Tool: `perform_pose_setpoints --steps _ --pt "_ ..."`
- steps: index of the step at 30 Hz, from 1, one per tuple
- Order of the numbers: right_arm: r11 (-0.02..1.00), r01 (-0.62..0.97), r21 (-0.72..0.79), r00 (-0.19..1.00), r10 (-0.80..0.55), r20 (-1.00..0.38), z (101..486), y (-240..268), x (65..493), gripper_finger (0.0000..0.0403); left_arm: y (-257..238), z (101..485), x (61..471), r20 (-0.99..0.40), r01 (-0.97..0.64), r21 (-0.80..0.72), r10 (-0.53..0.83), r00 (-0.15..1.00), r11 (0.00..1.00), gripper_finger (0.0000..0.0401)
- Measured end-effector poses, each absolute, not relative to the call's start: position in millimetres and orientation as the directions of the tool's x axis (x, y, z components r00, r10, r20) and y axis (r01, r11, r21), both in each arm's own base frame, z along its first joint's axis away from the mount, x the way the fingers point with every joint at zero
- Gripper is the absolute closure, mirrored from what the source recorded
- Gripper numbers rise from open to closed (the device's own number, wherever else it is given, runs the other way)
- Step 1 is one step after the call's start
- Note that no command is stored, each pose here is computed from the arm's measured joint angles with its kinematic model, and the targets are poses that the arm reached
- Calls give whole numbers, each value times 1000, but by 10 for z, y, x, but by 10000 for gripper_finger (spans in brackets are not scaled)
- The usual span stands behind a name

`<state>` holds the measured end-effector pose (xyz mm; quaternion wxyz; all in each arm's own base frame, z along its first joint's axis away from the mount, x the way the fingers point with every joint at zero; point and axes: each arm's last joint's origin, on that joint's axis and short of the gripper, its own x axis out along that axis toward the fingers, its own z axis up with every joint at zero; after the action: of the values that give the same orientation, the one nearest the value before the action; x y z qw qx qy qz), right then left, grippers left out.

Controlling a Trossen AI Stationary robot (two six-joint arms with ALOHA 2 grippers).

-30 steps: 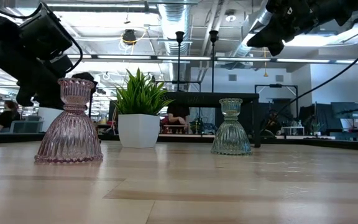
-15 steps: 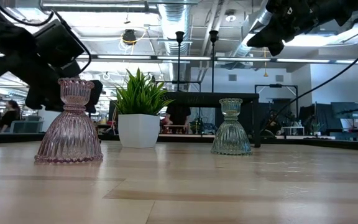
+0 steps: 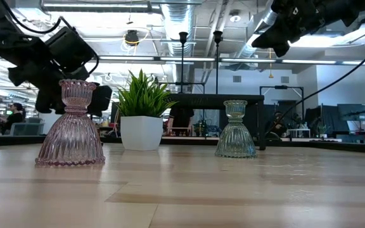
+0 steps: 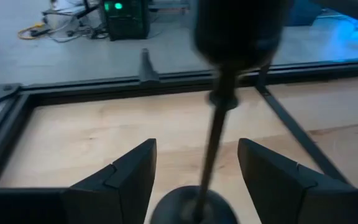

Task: Pick & Place candle stick holders
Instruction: Put the black candle holder on the shelf

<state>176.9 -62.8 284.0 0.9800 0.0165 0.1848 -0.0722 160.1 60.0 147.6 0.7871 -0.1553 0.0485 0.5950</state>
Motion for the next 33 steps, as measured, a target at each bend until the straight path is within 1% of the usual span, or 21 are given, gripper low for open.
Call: perform_pose_setpoints --steps 4,11,26,29,33 --pt "989 148 6 921 -135 -365 2840 -628 1769 403 631 1490 1628 -252 -946 -183 918 307 266 189" --pt "989 148 6 921 -136 -365 2840 -628 1769 403 678 1485 1611 -254 -954 -177 926 280 240 223" --pt "989 148 6 921 -135 -365 2840 -628 1769 403 691 1484 1605 -255 -956 -176 928 273 233 363" --pt "989 148 6 921 -135 -365 2840 -628 1769 403 691 1483 1605 -256 -960 -138 927 273 245 388" --pt "989 148 6 921 -135 -365 2840 -628 1769 403 690 1483 1605 -257 -960 -111 926 276 256 385"
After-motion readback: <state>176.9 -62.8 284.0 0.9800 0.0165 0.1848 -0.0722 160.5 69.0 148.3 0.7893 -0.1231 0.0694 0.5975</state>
